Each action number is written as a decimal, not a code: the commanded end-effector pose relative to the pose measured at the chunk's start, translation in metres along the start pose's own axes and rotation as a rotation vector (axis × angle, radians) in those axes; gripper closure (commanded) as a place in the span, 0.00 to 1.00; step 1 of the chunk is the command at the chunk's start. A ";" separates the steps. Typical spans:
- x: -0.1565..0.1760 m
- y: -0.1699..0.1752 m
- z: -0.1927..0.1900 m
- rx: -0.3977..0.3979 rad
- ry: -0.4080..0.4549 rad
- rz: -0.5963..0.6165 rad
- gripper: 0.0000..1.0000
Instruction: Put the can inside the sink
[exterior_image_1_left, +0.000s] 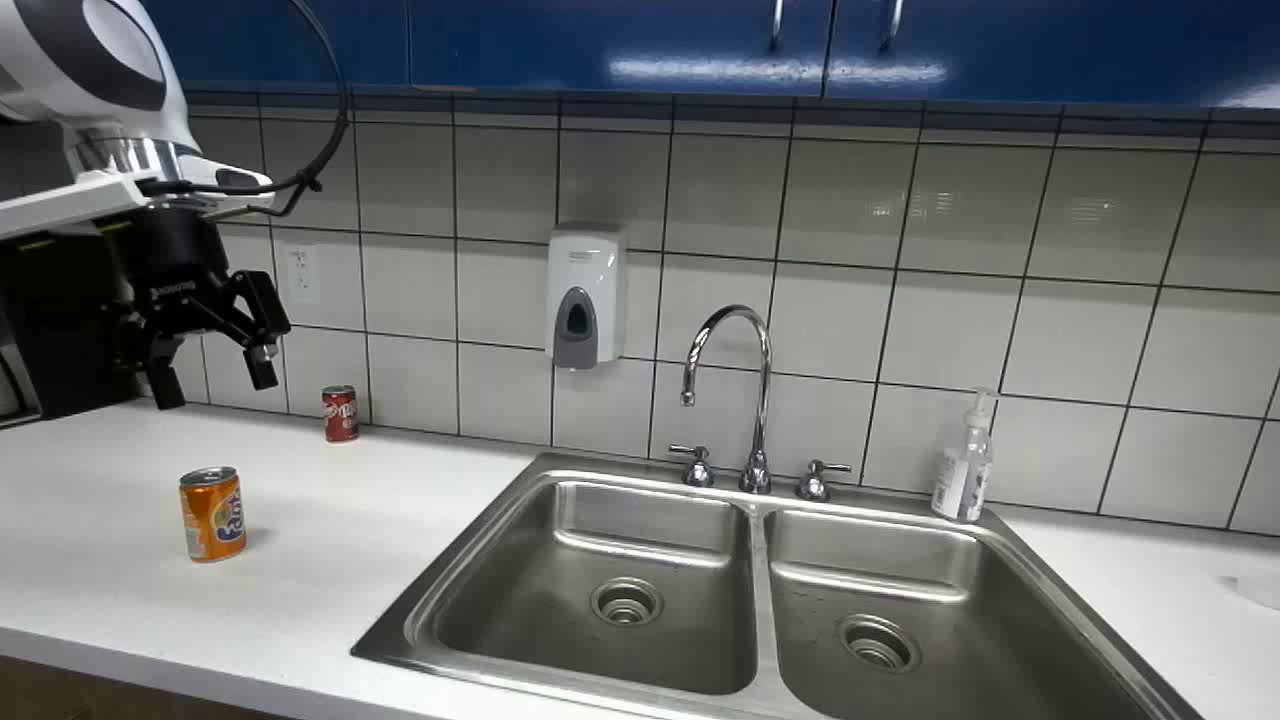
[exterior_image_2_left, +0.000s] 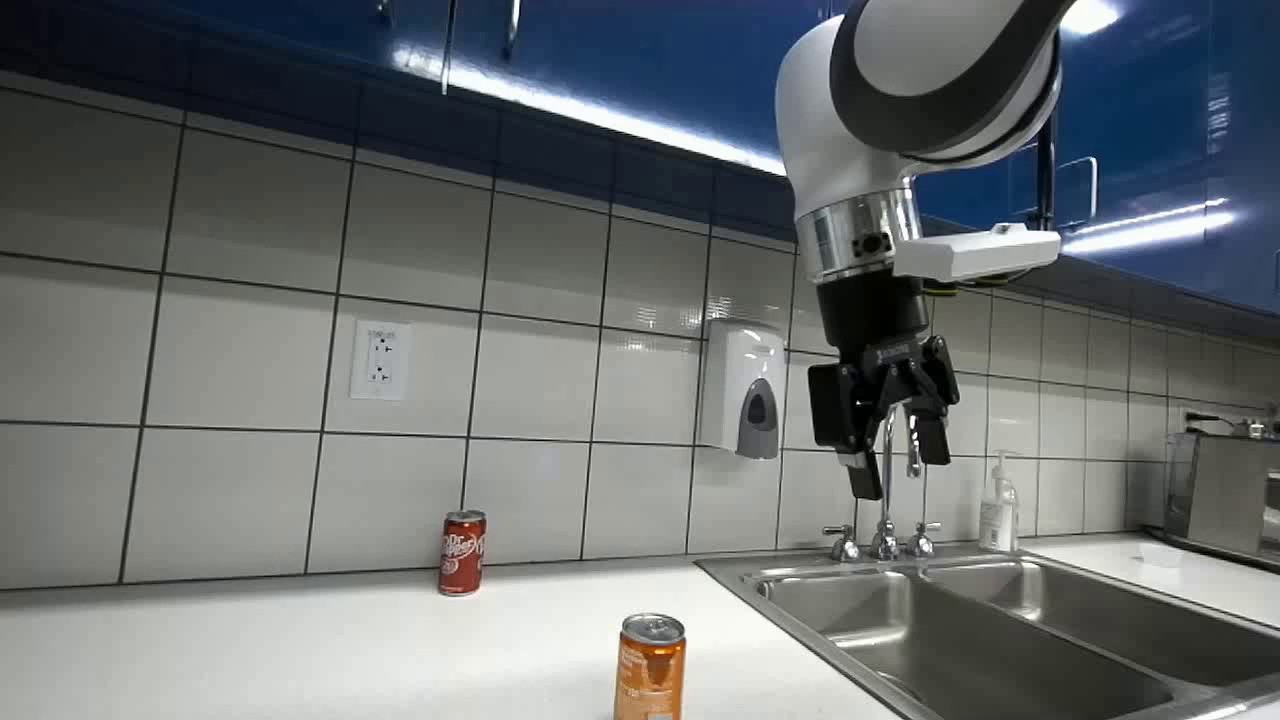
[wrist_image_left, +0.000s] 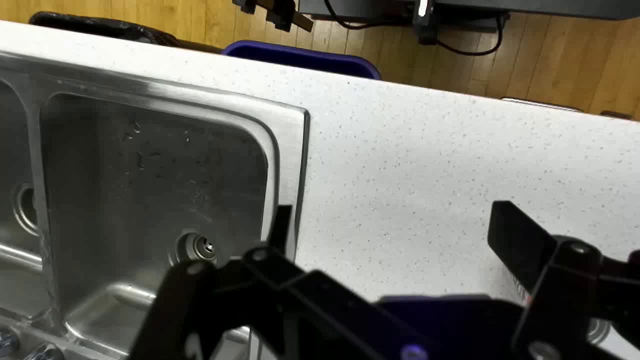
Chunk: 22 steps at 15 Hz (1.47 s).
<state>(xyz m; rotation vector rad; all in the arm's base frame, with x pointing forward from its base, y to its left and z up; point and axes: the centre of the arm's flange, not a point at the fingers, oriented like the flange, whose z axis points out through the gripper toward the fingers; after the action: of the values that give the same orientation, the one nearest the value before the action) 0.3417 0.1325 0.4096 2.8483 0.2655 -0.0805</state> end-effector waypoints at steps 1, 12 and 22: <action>0.000 0.000 0.000 0.000 0.000 0.000 0.00; 0.008 -0.007 0.003 0.022 -0.002 -0.014 0.00; 0.044 -0.045 0.010 0.094 0.060 -0.031 0.00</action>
<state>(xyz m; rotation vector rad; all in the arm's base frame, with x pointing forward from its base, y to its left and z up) 0.3614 0.1593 0.3881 2.8996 0.3598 -0.0428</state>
